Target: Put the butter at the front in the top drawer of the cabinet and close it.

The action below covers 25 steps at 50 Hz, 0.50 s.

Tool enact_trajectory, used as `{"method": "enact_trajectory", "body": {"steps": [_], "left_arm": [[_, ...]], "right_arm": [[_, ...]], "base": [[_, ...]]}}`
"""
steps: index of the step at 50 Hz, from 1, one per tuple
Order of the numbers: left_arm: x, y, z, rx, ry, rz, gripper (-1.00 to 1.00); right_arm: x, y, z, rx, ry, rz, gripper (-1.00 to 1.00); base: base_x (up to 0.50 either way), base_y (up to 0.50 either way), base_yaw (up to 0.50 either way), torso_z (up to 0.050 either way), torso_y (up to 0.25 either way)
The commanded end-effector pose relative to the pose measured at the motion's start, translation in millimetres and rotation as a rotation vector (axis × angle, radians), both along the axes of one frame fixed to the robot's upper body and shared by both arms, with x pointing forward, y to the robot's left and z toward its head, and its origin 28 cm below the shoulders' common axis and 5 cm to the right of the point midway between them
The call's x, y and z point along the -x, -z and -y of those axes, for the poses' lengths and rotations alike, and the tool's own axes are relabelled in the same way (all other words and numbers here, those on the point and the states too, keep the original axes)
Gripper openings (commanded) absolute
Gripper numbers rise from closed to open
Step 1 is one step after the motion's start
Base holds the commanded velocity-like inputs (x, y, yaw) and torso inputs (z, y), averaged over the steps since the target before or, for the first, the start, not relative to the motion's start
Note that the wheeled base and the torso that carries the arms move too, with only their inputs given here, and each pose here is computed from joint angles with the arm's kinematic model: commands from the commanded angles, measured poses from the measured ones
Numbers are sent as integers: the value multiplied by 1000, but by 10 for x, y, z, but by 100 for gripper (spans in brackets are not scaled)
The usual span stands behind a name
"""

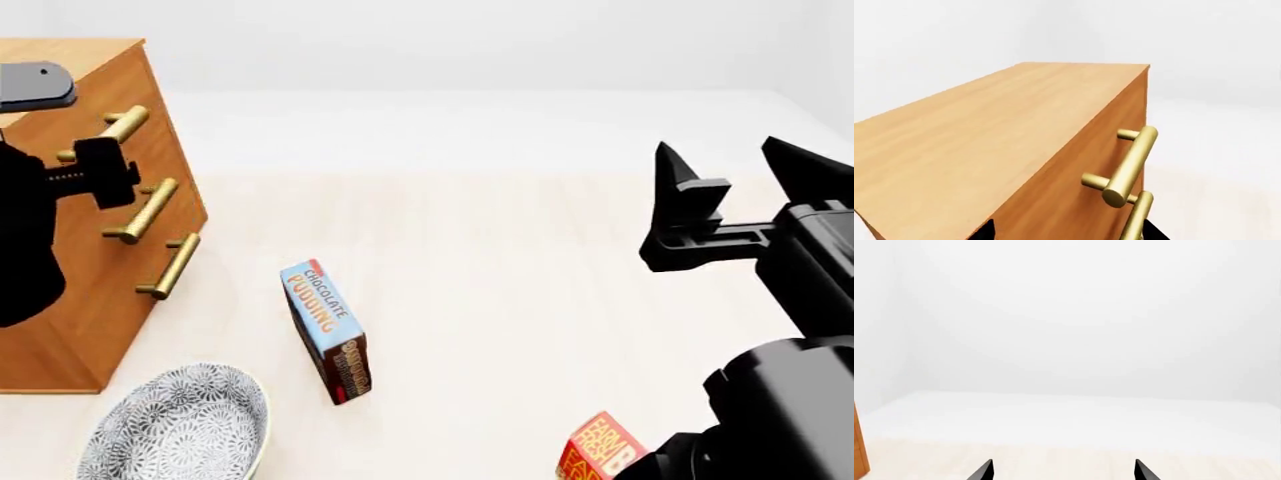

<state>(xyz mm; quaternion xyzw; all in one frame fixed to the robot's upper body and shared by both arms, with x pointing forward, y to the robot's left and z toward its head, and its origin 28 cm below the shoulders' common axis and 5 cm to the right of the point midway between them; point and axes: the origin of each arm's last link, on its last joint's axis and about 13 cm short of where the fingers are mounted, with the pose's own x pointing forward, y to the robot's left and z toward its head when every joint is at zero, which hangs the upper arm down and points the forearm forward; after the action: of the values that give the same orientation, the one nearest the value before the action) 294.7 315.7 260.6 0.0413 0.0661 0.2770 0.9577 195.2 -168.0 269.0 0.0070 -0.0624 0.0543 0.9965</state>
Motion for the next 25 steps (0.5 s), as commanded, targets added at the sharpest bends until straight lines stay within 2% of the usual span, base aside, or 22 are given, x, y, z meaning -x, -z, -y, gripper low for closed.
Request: {"method": "enact_trajectory", "body": {"steps": [1, 10, 16, 18, 21, 25], "left_arm": [[304, -448, 215, -114, 17, 142, 100], [482, -734, 450, -209, 163, 243, 100], [569, -673, 555, -277, 327, 337, 100], [640, -644, 611, -263, 398, 377, 100], [753, -594, 686, -307, 447, 428, 100], [895, -517, 757, -320, 514, 485, 100]], "right_arm": [[9, -2, 2, 0, 1, 4, 100], [10, -9, 0, 2, -2, 7, 100], [5, -13, -6, 3, -6, 8, 100], [5, -12, -6, 2, -6, 8, 100], [2, -4, -9, 1, -8, 7, 100], [0, 8, -11, -1, -10, 8, 100]], "base": [[0, 0, 0, 0, 0], [0, 0, 0, 0, 0], [0, 0, 0, 0, 0], [0, 0, 0, 0, 0], [0, 0, 0, 0, 0], [0, 0, 0, 0, 0]]}}
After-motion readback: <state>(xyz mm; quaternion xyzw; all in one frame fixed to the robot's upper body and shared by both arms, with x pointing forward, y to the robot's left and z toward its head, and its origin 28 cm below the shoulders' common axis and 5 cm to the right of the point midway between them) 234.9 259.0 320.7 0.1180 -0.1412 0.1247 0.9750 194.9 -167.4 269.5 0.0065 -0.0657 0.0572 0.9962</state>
